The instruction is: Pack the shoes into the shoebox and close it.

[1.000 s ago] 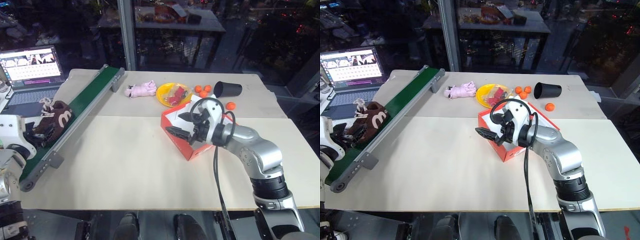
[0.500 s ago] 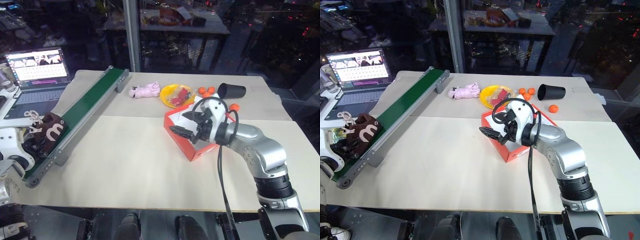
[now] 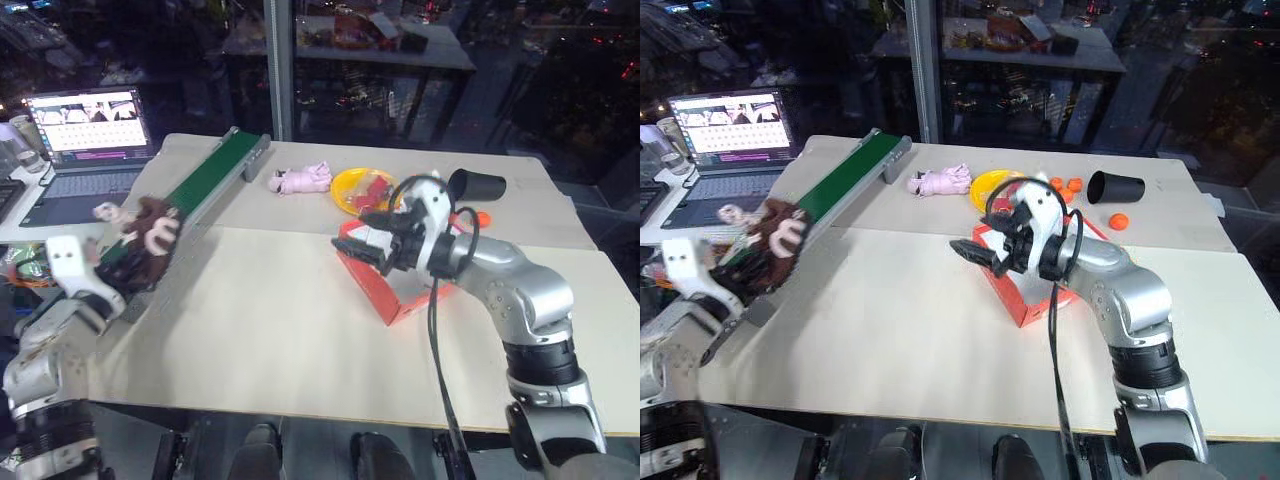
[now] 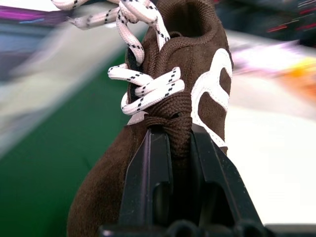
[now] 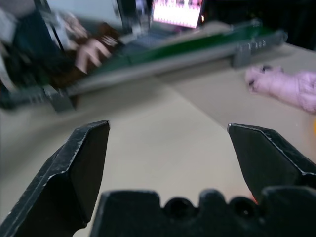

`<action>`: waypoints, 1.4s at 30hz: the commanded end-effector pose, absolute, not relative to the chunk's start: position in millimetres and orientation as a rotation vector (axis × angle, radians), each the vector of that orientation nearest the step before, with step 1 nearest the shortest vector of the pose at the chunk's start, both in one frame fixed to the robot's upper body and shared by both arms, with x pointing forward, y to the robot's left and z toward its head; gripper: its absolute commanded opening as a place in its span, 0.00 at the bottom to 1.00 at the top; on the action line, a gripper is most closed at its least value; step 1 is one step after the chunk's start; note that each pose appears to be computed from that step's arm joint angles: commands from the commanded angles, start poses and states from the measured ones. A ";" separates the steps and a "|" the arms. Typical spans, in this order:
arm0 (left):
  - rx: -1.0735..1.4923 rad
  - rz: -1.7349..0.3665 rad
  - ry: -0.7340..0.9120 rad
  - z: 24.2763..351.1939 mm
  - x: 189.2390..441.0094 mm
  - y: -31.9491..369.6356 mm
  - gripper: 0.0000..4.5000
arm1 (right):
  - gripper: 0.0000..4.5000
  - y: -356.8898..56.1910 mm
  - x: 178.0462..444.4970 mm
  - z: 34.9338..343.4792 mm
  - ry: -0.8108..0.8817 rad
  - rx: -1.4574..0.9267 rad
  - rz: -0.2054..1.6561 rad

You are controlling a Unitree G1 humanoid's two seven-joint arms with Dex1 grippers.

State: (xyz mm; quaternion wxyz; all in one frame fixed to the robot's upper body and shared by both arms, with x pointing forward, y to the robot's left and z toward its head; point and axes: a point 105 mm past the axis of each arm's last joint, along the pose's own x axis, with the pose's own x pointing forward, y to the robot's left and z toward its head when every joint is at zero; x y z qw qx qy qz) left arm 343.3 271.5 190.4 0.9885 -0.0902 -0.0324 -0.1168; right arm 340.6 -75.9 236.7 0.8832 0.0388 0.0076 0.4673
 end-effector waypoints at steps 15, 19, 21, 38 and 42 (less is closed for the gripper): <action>-0.279 -0.661 -0.291 283.3 352.7 109.0 0.00 | 1.00 -67.2 356.1 304.8 -0.006 0.533 0.995; -0.310 -0.723 -0.286 282.6 348.9 88.4 0.00 | 1.00 -61.6 355.8 306.3 -0.006 0.543 0.997; -0.322 -0.741 -0.284 282.9 346.9 81.7 0.00 | 1.00 -59.4 356.6 305.7 -0.005 0.543 0.992; -0.321 -0.778 -0.271 288.1 342.1 67.3 0.00 | 0.37 -58.8 380.4 296.5 -0.025 0.586 0.895; -0.318 -0.776 -0.271 289.0 341.1 68.8 0.00 | 0.14 -58.2 383.1 296.9 -0.037 0.594 0.885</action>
